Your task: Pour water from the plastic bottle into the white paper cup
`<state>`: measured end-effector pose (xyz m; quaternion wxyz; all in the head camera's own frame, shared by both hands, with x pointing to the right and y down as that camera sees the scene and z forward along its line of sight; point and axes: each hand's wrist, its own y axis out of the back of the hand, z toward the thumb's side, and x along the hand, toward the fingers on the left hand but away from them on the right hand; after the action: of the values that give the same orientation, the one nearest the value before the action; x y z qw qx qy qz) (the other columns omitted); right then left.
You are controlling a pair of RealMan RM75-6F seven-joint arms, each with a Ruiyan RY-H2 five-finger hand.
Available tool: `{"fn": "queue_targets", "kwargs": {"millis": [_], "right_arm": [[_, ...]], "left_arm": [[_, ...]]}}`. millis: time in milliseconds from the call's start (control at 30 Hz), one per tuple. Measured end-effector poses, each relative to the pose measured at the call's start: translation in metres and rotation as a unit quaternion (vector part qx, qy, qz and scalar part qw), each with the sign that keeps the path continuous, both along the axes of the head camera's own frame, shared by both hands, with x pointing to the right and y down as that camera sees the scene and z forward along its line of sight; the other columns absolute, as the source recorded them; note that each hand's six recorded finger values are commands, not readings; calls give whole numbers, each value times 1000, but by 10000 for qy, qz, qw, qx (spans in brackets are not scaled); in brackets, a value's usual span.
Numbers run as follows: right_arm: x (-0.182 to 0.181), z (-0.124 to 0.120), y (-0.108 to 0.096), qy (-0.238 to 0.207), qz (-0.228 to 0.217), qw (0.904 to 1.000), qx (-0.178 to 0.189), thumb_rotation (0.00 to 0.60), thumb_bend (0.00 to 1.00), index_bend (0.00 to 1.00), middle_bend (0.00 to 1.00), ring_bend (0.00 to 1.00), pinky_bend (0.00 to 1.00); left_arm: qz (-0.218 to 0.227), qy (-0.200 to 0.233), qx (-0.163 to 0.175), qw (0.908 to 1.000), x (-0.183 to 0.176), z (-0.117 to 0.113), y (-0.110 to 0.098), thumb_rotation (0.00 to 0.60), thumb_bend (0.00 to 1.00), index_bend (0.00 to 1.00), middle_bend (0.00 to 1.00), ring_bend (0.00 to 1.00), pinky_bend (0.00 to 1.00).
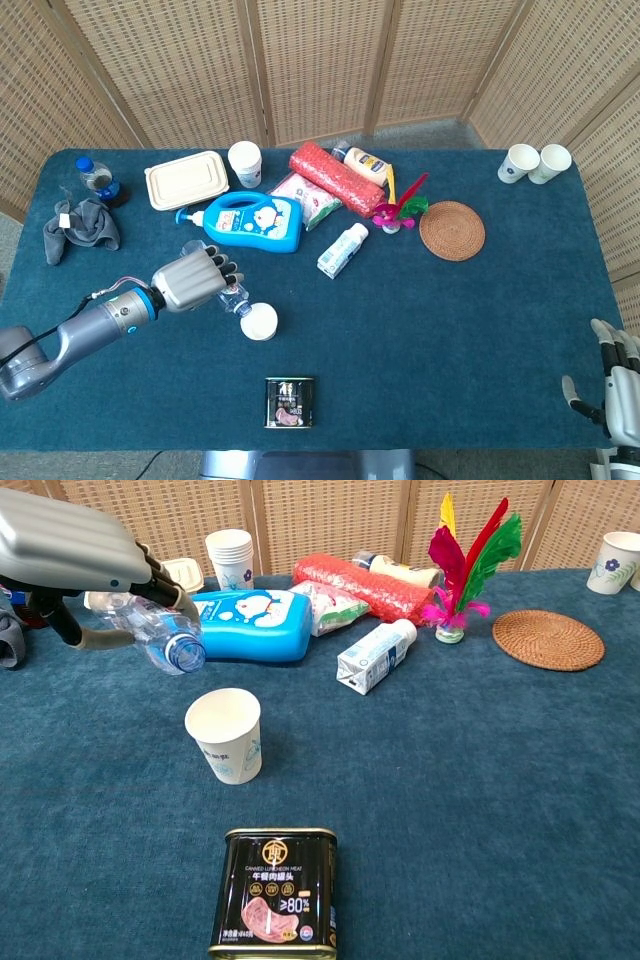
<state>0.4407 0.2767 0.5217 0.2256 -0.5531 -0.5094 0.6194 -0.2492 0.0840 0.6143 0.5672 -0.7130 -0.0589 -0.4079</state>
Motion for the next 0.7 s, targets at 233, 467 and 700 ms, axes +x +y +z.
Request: {"fn": "queue_targets", "kwargs": {"millis": [233, 467, 700], "right_arm": [[3, 0, 2, -3, 40, 10000, 16, 591, 399, 0, 87, 0, 0], [4, 1, 4, -20, 76, 10000, 6, 592, 399, 0, 88, 0, 0], [5, 3, 5, -40, 85, 10000, 11, 591, 399, 0, 87, 0, 0]], "left_arm": [[125, -77, 91, 9999, 7, -2, -4, 600, 690, 308, 293, 332, 442], [234, -157, 174, 9995, 11, -2, -7, 600, 690, 306, 293, 332, 442], [553, -285, 343, 9975, 19, -3, -7, 600, 690, 307, 293, 332, 441]]}}
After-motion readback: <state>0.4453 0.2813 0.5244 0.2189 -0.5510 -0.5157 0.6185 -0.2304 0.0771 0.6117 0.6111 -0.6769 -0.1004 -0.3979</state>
